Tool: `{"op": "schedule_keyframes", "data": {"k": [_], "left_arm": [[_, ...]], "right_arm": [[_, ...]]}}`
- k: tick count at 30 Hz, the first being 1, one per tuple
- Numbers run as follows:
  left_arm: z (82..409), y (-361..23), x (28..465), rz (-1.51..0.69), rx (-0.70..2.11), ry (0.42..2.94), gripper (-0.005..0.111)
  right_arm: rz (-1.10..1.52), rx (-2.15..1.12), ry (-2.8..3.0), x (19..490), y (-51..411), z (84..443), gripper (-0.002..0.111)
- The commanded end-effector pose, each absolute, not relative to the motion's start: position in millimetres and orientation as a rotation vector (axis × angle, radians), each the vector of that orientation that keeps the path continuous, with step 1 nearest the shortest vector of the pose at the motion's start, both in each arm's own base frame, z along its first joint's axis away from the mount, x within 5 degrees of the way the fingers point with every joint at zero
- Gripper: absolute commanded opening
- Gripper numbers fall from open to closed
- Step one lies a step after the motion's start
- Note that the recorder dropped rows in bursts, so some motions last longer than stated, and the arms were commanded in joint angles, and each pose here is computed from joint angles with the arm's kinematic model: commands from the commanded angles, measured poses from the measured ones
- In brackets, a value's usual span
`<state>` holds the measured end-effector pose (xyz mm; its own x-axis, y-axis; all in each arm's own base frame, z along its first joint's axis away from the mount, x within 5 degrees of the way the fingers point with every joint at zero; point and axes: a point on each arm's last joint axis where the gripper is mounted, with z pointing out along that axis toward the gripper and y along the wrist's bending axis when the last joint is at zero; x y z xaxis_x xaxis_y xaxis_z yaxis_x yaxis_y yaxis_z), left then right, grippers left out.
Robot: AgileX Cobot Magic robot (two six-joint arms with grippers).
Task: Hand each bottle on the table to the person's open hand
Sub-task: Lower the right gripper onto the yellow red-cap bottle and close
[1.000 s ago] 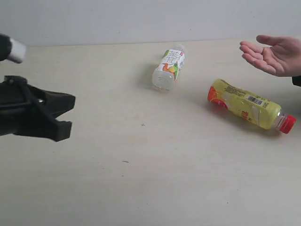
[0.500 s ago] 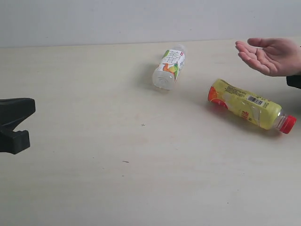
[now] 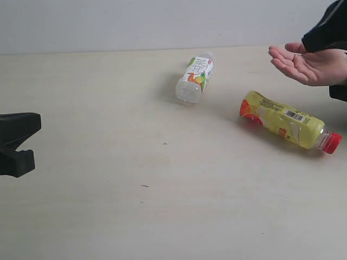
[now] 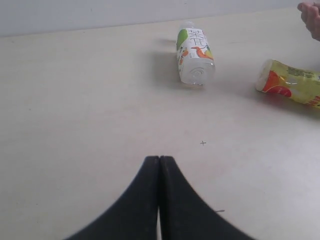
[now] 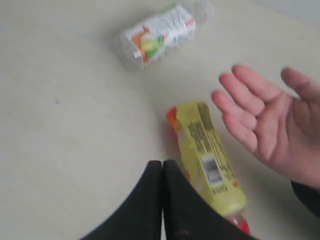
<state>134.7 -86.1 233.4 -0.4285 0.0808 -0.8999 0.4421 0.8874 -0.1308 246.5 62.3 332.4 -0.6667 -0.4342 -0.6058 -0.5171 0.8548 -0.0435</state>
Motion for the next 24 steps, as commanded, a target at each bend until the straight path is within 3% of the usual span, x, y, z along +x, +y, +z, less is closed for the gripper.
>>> {"op": "schedule_keyframes", "data": {"k": [1,6,11,14,20,24], "left_arm": [[233,-85,134,-0.434,0.368,1.99,0.0],[233,-85,134,-0.434,0.368,1.99,0.0],[233,-85,134,-0.434,0.368,1.99,0.0],[233,-85,134,-0.434,0.368,1.99,0.0],[233,-85,134,-0.434,0.368,1.99,0.0],[233,-85,134,-0.434,0.368,1.99,0.0]], "right_arm": [[0.094,-0.698,2.585,260,57,327,0.0],[0.11,-0.774,2.659,269,60,311,0.0],[0.105,-0.865,2.663,279,66,298,0.01],[0.07,-0.895,2.711,288,65,283,0.023],[-0.016,-1.002,2.788,306,63,248,0.066],[-0.023,-1.028,2.806,315,64,232,0.072]]}}
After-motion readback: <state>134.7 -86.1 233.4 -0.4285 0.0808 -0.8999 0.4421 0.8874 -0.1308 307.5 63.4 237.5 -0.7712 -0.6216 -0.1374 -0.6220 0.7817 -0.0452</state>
